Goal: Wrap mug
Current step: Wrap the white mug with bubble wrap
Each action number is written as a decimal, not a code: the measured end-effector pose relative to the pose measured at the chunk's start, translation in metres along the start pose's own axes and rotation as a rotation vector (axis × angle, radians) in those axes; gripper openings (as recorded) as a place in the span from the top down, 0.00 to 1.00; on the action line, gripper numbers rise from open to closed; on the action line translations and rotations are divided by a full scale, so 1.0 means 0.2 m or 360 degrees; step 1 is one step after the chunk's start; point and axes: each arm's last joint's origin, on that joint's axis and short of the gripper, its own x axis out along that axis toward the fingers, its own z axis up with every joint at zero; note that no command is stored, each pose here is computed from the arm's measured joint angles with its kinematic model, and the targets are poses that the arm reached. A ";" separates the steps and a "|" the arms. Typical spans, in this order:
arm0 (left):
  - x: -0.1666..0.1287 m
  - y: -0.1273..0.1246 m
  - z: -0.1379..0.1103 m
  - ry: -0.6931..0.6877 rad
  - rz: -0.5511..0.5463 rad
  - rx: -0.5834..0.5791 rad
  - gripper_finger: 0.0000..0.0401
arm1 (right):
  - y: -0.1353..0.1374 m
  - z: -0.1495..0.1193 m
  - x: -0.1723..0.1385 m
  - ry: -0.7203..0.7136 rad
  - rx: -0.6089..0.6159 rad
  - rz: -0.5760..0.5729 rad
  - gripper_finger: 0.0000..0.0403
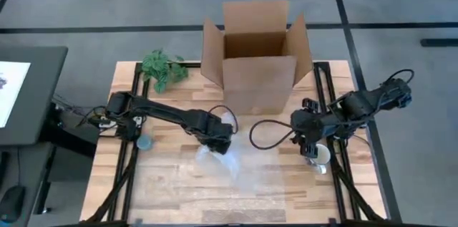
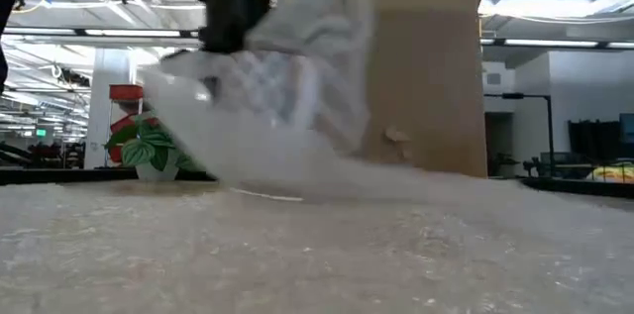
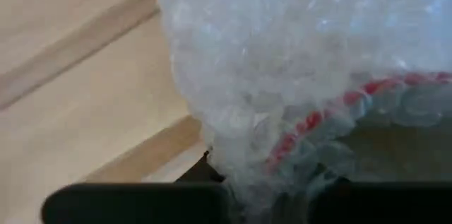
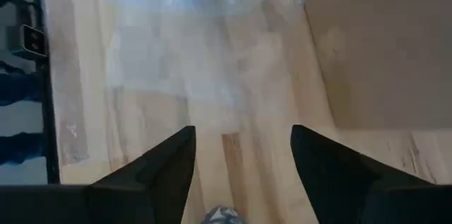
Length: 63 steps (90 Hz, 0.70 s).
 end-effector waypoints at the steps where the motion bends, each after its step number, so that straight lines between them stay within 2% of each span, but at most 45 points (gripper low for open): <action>1: 0.00 0.01 0.00 0.0008 0.0019 0.0007 0.97 | 0.00 0.00 0.00 -0.0007 -0.0005 0.0004 0.46; 7: -0.01 0.04 -0.02 0.0049 0.0110 0.0082 0.97 | 0.02 0.01 0.05 -0.0062 -0.0031 0.0029 0.47; 14: 0.00 0.05 -0.02 0.0064 0.0125 0.0205 0.98 | 0.03 0.02 0.13 -0.0083 -0.0078 0.0065 0.48; 26: 0.05 0.07 -0.04 0.0099 0.0179 0.0342 0.98 | 0.04 0.00 0.36 -0.0088 -0.0112 0.0227 0.50; 35: 0.09 0.09 -0.05 0.0117 0.0202 0.0420 0.98 | 0.00 -0.04 0.51 -0.0090 -0.0076 0.0264 0.51; 47: 0.12 0.11 -0.07 0.0127 0.0227 0.0479 0.97 | -0.05 -0.08 0.67 -0.0158 -0.0119 0.0262 0.52; 63: 0.13 0.11 -0.07 0.0103 0.0253 0.0506 0.91 | -0.06 -0.09 0.89 -0.0256 -0.0336 0.0514 0.53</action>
